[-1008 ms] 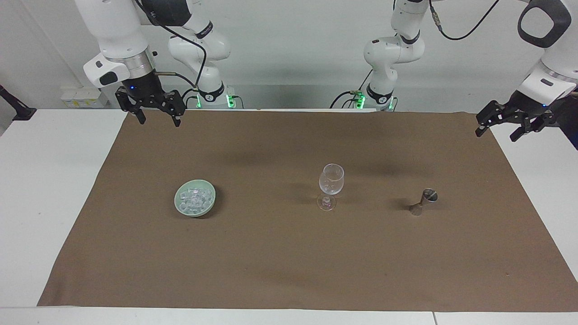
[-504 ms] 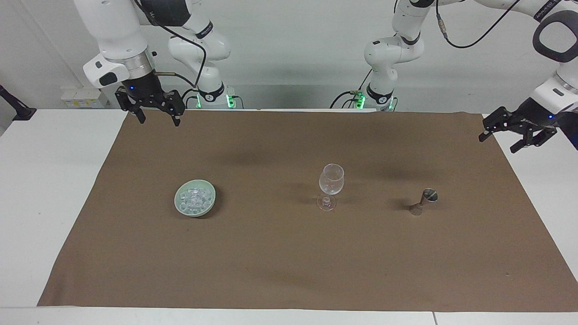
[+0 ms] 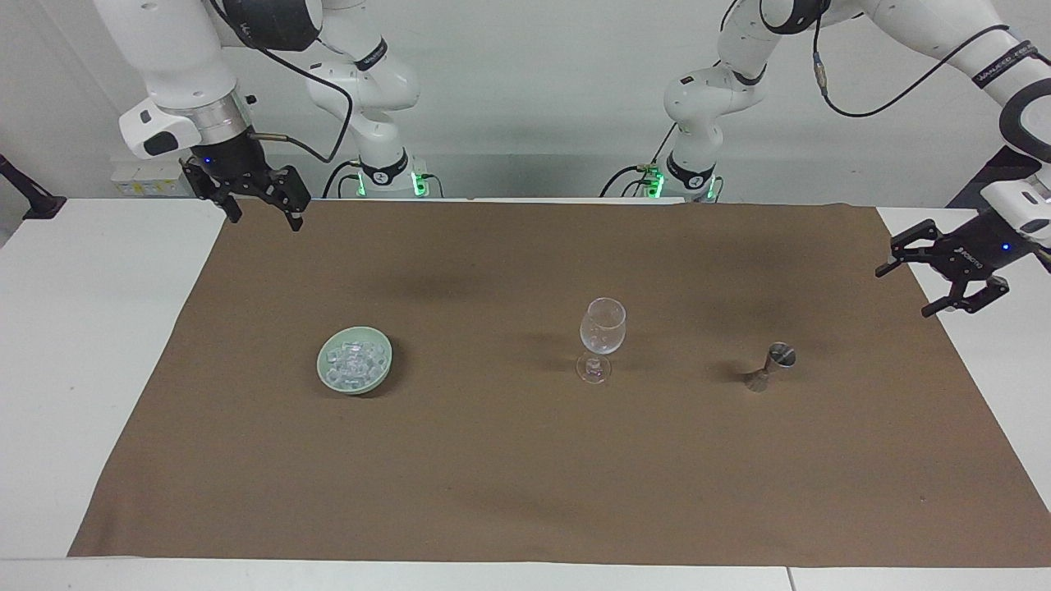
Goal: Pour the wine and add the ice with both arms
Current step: 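Reach the left gripper to the small silver cup and grasp it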
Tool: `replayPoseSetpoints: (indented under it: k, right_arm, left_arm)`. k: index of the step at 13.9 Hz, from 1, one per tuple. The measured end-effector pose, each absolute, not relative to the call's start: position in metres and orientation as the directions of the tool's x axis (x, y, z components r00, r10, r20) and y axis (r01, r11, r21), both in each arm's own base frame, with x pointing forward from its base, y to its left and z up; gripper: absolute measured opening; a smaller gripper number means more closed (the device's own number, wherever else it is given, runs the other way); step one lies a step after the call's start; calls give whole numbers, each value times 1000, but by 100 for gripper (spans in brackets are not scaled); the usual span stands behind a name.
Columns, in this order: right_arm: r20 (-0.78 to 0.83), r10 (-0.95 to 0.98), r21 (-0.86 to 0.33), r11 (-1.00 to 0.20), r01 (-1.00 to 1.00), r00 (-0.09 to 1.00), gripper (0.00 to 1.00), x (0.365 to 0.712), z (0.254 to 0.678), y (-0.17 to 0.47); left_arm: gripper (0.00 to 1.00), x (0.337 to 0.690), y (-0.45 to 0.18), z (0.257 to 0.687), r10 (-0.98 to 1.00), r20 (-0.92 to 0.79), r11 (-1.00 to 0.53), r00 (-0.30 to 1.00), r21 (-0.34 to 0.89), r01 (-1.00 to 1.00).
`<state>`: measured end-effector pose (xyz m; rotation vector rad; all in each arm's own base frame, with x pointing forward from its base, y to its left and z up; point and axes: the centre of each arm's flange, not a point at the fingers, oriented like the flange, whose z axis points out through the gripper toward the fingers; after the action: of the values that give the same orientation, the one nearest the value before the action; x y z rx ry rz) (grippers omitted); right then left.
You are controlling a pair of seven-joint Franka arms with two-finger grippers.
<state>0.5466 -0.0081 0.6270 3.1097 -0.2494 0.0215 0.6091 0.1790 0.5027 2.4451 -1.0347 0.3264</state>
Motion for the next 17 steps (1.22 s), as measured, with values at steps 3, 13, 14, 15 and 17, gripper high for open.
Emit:
replayPoseSetpoints:
  k: [3,13,14,15,17]
  right_arm:
    - [16,-149,20,-989,-150,989,100,547,627,-3]
    - [17,-151,20,-988,-151,988,100,547,627,-3]
    - [17,-151,20,-988,-151,988,100,547,627,-3]
    - [17,-151,20,-988,-151,988,100,547,627,-3]
    - [17,-151,20,-988,-151,988,100,547,627,-3]
  left_arm:
    - [100,617,193,475,-640,557,-457,529,277,-845]
    - [100,638,206,349,-563,791,-205,238,146,-968]
    - [100,637,207,333,-544,808,-188,226,145,-971]
    - [100,638,206,318,-515,831,-170,211,142,-975]
    - [100,641,195,299,-447,874,-144,189,138,-980]
